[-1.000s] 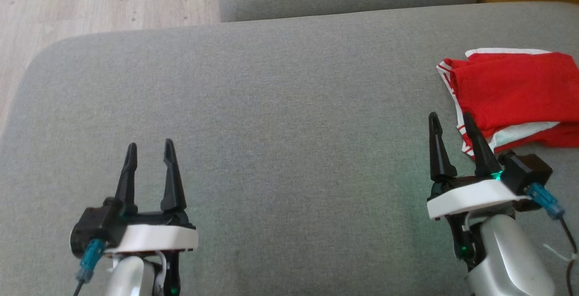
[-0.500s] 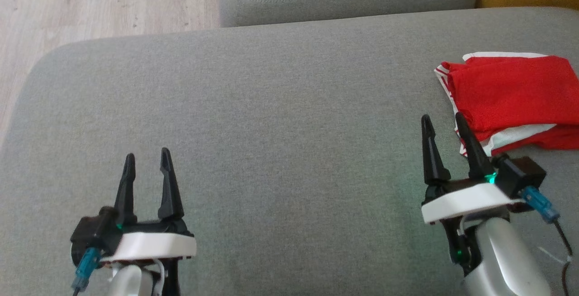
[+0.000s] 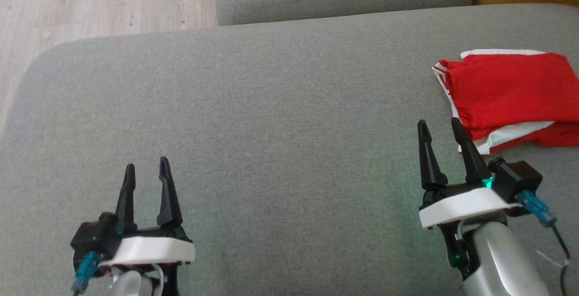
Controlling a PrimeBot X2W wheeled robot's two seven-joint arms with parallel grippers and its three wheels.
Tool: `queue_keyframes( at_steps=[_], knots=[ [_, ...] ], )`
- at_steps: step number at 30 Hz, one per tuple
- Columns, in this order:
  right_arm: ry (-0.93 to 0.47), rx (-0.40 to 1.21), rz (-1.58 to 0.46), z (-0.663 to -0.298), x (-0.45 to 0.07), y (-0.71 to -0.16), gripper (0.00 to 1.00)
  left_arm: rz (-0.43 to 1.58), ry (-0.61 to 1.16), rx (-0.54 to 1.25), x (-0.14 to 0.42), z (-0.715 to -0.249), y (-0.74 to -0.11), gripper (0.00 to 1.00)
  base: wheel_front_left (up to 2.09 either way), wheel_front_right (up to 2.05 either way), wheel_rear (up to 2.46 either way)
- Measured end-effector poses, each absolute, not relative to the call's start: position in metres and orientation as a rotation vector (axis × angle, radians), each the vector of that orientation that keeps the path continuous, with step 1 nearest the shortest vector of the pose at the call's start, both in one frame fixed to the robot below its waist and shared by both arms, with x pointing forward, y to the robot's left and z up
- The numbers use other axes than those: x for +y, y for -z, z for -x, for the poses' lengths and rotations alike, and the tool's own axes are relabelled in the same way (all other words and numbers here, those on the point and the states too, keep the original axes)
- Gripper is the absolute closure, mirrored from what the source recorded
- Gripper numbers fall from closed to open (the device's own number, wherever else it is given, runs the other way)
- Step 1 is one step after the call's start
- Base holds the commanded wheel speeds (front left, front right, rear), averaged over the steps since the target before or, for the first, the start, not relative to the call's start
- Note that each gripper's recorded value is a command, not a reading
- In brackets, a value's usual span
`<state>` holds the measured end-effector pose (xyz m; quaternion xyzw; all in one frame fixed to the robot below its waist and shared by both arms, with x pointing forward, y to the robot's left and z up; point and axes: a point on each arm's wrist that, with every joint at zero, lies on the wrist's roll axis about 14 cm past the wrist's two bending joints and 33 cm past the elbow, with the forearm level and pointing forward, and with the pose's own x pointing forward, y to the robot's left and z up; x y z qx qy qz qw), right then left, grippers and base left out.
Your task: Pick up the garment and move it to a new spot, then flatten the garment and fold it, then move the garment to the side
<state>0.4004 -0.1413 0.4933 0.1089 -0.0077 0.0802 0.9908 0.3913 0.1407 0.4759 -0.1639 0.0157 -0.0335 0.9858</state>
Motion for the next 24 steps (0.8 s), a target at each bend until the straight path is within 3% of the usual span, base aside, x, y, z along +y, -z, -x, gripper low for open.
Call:
queue_keyframes(
  at_steps=[5,6,11,24],
  knots=[
    [-0.158,-0.014,-0.221,-0.400,-0.142,-0.493,0.00,0.334,0.064,0.036,0.141,-0.392,-0.474,0.00,0.00,0.00,0.00],
    [-0.157,-0.010,-0.223,-0.400,-0.142,-0.491,1.00,0.336,0.063,0.042,0.141,-0.392,-0.473,1.00,0.00,0.00,0.00],
    [-0.134,0.098,-0.241,-0.382,-0.145,-0.456,1.00,0.341,0.041,0.145,0.143,-0.376,-0.441,1.00,0.00,0.00,0.00],
    [-0.094,0.112,-0.370,-0.382,-0.150,-0.456,1.00,0.455,0.011,0.176,0.147,-0.372,-0.437,1.00,0.00,0.00,0.00]
  ],
)
